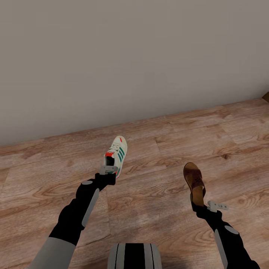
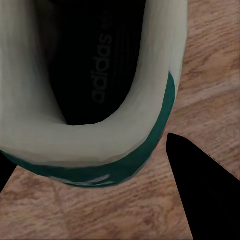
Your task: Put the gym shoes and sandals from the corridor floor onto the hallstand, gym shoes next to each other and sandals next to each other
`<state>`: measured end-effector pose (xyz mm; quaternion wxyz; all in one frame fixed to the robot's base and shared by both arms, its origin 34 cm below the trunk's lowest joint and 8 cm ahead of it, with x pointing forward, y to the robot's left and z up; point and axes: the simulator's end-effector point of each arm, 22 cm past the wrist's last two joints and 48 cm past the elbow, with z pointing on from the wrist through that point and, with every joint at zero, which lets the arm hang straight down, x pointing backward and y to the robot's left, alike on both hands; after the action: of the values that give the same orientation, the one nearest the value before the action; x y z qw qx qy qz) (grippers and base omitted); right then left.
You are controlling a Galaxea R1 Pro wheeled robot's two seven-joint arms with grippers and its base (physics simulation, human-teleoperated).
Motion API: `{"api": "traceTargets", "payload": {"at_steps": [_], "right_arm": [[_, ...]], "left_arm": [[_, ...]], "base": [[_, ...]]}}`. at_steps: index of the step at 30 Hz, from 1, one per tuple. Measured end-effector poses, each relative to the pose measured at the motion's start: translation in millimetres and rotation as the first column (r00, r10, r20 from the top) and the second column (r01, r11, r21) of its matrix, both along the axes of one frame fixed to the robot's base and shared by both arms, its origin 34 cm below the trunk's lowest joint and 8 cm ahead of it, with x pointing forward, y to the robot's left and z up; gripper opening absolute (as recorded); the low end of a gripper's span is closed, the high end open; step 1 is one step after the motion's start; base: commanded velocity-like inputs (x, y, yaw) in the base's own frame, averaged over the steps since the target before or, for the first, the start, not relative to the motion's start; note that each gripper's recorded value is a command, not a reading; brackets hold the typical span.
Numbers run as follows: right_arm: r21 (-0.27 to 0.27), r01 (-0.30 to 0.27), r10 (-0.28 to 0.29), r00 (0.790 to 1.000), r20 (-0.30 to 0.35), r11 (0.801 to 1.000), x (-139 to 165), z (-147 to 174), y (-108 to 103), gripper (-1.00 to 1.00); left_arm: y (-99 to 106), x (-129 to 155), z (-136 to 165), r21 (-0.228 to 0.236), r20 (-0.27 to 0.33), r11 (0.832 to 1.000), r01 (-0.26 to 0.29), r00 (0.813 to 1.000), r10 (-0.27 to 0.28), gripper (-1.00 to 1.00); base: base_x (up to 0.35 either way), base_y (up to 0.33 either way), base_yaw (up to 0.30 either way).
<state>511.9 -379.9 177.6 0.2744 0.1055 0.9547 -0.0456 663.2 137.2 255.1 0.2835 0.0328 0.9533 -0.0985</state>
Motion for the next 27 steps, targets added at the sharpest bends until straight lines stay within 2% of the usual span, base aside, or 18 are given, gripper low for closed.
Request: {"api": "traceTargets", "payload": {"at_steps": [23,27], "right_arm": [[0.000,0.001,-0.001,1.000,0.003,1.000,0.6,1.6,-0.1,-1.00],[0.000,0.002,-0.002,1.000,0.023,1.000,6.7,10.4,-0.2,-1.00]], "left_arm": [[-0.2,1.6,3.6,-0.001,0.006,1.000,0.000,1.000,0.000,-1.00],[-0.3,6.2,15.3,-0.001,0.025,1.000,0.000,1.000,0.000,-1.00]], "base": [[0.000,0.000,-0.283],[0.000,0.000,-0.300]]}}
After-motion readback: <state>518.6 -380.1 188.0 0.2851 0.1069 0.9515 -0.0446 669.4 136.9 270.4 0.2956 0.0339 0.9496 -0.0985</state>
